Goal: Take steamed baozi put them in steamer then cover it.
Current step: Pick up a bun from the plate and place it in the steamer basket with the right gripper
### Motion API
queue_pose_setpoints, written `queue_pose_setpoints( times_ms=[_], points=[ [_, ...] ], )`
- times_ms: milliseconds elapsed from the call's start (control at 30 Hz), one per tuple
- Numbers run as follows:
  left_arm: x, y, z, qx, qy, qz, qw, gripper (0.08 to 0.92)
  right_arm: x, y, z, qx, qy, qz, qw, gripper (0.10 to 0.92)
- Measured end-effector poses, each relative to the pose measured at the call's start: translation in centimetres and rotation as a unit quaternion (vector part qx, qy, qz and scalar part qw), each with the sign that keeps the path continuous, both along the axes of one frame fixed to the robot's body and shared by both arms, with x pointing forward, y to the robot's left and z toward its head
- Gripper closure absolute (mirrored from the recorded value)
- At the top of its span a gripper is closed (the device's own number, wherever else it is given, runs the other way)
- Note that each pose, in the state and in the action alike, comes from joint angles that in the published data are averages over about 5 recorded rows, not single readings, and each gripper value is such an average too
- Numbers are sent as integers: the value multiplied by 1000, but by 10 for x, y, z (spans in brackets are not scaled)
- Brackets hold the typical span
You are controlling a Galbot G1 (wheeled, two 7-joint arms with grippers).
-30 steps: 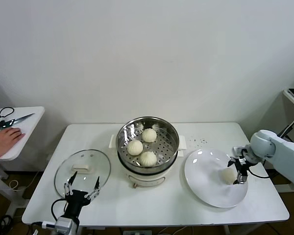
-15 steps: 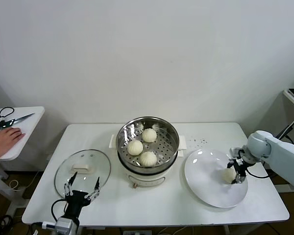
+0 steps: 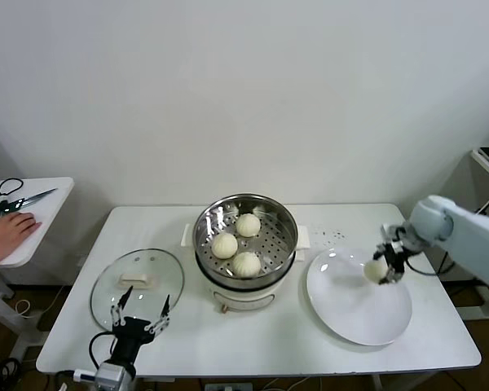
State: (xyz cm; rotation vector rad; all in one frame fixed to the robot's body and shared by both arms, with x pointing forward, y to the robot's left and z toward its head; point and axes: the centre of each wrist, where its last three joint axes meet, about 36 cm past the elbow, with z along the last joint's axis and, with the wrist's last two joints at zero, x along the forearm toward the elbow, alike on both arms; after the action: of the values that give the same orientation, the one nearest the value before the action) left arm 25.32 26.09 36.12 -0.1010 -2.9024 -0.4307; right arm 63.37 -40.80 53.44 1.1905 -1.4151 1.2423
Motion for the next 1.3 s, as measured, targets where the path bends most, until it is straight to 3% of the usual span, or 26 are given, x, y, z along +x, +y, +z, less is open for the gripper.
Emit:
queue_pose_setpoints(
  times_ms=[367, 600, 933, 1300],
  points=[
    [0, -5, 4, -2, -7, -12, 1000, 177, 44, 82, 125, 40, -52, 36, 997, 332],
    [0, -6, 4, -4, -9, -18, 1000, 177, 54, 147, 162, 59, -52, 57, 995, 329],
    [2, 0, 5, -3, -13, -20, 1000, 177, 58, 238, 161, 46, -26, 99, 994, 332],
    [7, 5, 5, -4, -16, -19, 1000, 177, 56, 294, 113, 8, 6, 134, 991, 327]
  ],
)
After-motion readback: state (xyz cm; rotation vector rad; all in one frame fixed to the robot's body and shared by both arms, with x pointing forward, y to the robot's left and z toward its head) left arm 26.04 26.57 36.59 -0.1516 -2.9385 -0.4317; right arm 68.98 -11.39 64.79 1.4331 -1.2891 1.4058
